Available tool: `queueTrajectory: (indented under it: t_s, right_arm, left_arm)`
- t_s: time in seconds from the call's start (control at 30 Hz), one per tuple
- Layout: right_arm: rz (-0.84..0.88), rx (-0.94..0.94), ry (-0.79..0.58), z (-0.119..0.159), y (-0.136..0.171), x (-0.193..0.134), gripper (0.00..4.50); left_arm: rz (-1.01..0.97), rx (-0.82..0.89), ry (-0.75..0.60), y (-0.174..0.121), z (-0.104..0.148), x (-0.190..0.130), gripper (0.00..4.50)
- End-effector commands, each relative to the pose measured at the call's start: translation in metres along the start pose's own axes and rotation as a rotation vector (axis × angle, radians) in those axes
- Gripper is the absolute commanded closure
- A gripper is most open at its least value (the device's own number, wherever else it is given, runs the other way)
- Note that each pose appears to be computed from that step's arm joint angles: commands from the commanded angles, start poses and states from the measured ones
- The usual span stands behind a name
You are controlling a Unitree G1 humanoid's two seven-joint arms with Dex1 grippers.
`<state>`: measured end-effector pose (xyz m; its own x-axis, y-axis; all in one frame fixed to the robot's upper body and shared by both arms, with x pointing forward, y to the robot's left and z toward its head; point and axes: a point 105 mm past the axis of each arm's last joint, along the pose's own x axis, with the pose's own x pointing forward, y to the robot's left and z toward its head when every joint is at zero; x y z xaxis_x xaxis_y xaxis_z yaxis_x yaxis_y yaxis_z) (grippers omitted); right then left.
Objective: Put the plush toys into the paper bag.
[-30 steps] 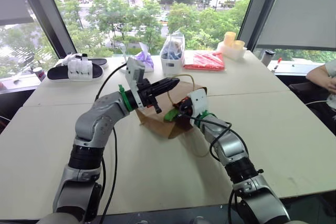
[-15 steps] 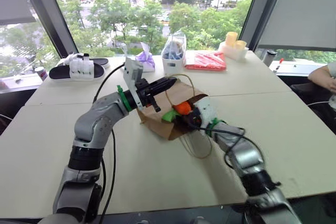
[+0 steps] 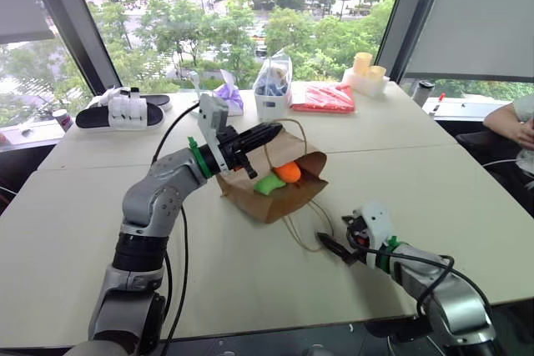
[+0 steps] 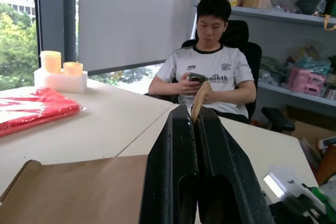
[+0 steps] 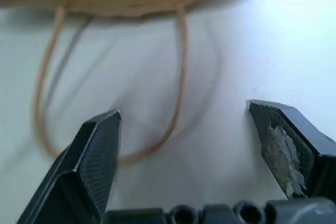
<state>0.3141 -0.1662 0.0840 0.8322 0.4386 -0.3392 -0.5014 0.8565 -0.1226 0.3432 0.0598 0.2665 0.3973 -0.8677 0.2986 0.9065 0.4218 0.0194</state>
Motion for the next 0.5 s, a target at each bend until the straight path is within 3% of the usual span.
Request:
queueTrajectory:
  t_s: [0.03,0.07,0.13,0.3,0.37,0.47,0.5]
  right_arm:
    - [-0.008,0.004,-0.027,0.004,-0.006,0.01,0.31]
    - [0.005,0.001,-0.031,0.006,-0.004,0.013,0.31]
    - [0.03,-0.025,-0.032,0.009,0.0,0.018,1.1]
    - [0.064,-0.042,-0.039,0.019,0.004,0.022,3.66]
    - [0.084,-0.044,-0.021,0.022,0.004,0.02,4.47]
    - [0.112,-0.055,-0.032,0.038,0.002,0.01,4.47]
    - [0.109,-0.048,-0.075,0.056,-0.001,0.004,4.47]
  left_arm:
    - [-0.011,0.045,-0.034,-0.003,0.012,0.002,4.5]
    - [-0.01,0.046,-0.034,-0.003,0.012,0.002,4.5]
    - [-0.008,0.047,-0.035,-0.003,0.012,0.002,4.5]
    - [0.0,0.049,-0.037,-0.002,0.012,0.001,4.5]
    - [0.007,0.048,-0.04,-0.002,0.013,0.001,4.5]
    - [0.023,0.045,-0.05,0.0,0.014,-0.001,4.5]
    - [0.032,0.046,-0.059,0.002,0.017,-0.001,4.5]
